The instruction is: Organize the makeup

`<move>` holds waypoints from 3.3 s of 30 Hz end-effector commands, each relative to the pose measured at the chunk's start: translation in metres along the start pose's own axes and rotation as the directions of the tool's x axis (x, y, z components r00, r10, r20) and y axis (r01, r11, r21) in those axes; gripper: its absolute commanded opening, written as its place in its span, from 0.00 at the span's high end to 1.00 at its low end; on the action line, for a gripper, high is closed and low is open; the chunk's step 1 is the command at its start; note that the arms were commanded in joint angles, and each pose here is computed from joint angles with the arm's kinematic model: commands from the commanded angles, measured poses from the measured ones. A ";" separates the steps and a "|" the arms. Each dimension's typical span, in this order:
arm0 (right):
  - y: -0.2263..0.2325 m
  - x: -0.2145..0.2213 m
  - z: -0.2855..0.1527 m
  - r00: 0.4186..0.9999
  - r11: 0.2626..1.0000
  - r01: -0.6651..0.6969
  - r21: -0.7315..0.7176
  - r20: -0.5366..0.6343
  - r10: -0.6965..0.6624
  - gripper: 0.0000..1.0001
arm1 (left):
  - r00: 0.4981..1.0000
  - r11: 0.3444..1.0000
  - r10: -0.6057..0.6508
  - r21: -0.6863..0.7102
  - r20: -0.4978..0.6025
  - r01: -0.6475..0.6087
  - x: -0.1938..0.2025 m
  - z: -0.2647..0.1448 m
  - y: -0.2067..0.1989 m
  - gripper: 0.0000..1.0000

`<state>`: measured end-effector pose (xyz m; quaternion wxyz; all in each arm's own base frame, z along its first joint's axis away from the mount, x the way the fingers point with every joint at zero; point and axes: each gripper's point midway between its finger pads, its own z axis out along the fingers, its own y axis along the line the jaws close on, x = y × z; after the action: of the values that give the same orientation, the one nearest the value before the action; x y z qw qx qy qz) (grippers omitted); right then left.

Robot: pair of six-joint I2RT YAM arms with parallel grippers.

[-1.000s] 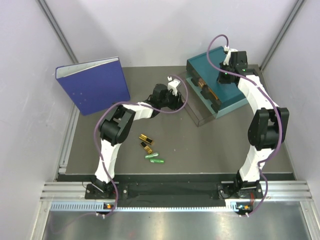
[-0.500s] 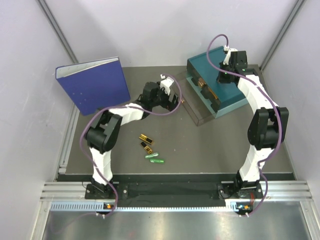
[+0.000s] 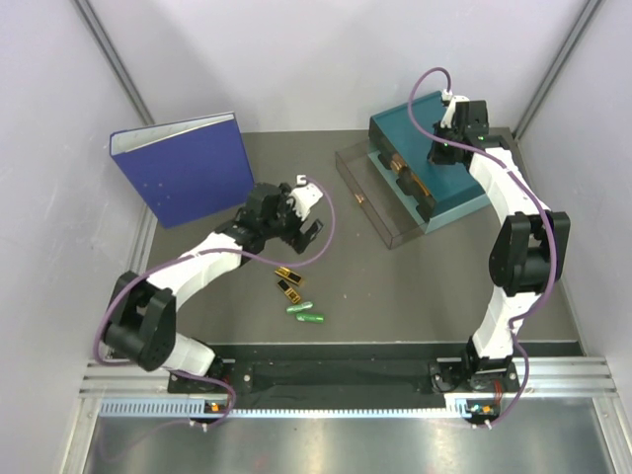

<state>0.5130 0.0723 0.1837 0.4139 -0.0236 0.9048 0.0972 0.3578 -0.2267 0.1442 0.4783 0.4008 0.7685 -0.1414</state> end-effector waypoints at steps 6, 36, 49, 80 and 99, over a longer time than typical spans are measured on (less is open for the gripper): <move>-0.002 0.076 0.016 0.966 0.999 -0.039 -0.005 -0.255 0.036 1.00 | 0.930 0.967 0.207 0.210 -0.304 -0.147 0.065 -0.038 -0.022 0.01; 0.000 0.077 0.008 0.971 0.999 -0.040 -0.009 -0.236 0.036 0.99 | 0.819 0.836 0.352 0.545 -0.454 -0.058 0.125 -0.006 -0.053 0.19; 0.000 0.074 0.010 0.971 0.999 -0.035 -0.008 -0.236 0.032 0.99 | 0.872 0.824 0.315 0.564 -0.374 -0.056 0.072 0.029 -0.040 1.00; -0.002 0.077 0.017 0.967 0.999 -0.040 -0.011 -0.254 0.036 0.99 | 0.891 0.774 0.148 0.510 0.430 -0.375 -0.195 0.140 -0.102 0.98; 0.001 0.080 0.018 0.964 0.999 -0.047 -0.022 -0.261 0.040 0.99 | 0.916 0.776 0.235 0.505 0.325 -0.378 -0.155 0.163 -0.122 0.36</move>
<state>0.5150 0.0794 0.1830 0.4199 -0.0306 0.8996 0.1158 0.4001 -0.4769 0.1604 0.4294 0.6167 0.5608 -0.3476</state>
